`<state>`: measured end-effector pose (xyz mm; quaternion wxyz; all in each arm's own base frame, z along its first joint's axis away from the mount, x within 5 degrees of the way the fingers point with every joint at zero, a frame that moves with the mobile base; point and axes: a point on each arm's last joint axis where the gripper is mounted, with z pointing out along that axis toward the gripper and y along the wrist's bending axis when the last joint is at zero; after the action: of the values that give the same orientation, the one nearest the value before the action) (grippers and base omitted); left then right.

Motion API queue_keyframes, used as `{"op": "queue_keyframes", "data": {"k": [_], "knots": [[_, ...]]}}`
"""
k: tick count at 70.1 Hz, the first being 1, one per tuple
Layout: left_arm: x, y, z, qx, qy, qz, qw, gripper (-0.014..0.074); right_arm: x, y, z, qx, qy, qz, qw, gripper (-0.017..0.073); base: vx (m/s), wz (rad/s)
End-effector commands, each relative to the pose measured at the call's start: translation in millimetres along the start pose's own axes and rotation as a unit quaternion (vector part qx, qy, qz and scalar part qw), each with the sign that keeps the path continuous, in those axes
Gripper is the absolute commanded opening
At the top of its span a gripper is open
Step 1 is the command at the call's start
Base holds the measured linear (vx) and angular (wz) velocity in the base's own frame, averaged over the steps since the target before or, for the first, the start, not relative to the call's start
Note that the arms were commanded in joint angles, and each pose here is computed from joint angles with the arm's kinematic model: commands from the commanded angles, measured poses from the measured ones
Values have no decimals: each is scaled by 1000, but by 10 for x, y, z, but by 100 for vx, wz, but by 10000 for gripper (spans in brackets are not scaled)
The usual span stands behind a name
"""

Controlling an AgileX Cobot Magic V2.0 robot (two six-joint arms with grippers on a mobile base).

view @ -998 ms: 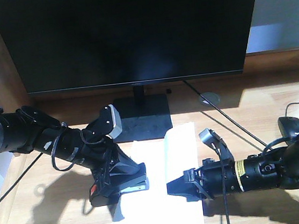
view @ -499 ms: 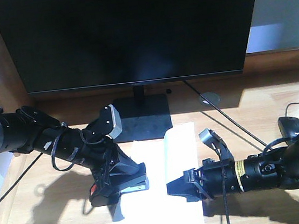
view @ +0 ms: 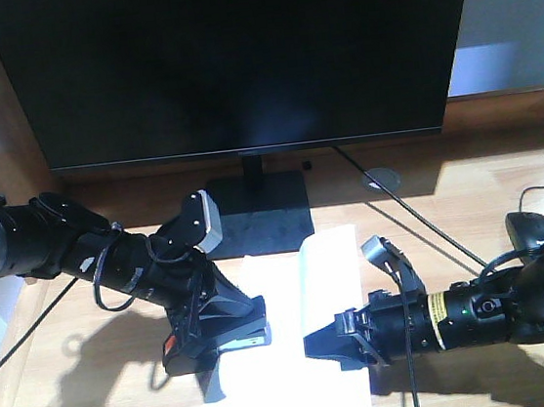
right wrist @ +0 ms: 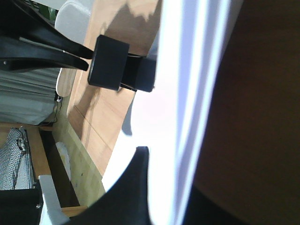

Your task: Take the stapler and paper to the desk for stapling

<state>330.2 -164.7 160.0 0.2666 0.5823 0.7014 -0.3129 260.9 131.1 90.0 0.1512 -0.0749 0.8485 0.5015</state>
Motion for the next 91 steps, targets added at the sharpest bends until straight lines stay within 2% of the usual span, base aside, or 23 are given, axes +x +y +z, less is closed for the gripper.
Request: {"op": "queue_keyframes", "data": {"k": [1,20,27,37,46,78,91], "knots": [[-190,-15,-92,-9,-34,31,999,-6,-95,150,-41,-35,-18,-24,999,-2,0,0],[-48,49,102,-12,-8,22,1000,-6,-95,150,-41,-35,-18,-24,999,-2,0,0],[27,68,168,-6,0,13,1000,-6,-95,150,-41,-35,-18,-24,999,-2,0,0],[157,82,241,5,33,20,999,-6,-95,151,-41,-35,-18,-25,999,-2,0,0],[238,85,288,15,51,11,998,-6,-95,153,-42,-36,-18,-25,999,-2,0,0],[230,71,277,21,53,15,998,-6,-95,155,-42,-37,-18,-25,999,-2,0,0],[52,27,117,4,37,35,999,-6,-95,158,-42,-39,-18,-25,999,-2,0,0]]}}
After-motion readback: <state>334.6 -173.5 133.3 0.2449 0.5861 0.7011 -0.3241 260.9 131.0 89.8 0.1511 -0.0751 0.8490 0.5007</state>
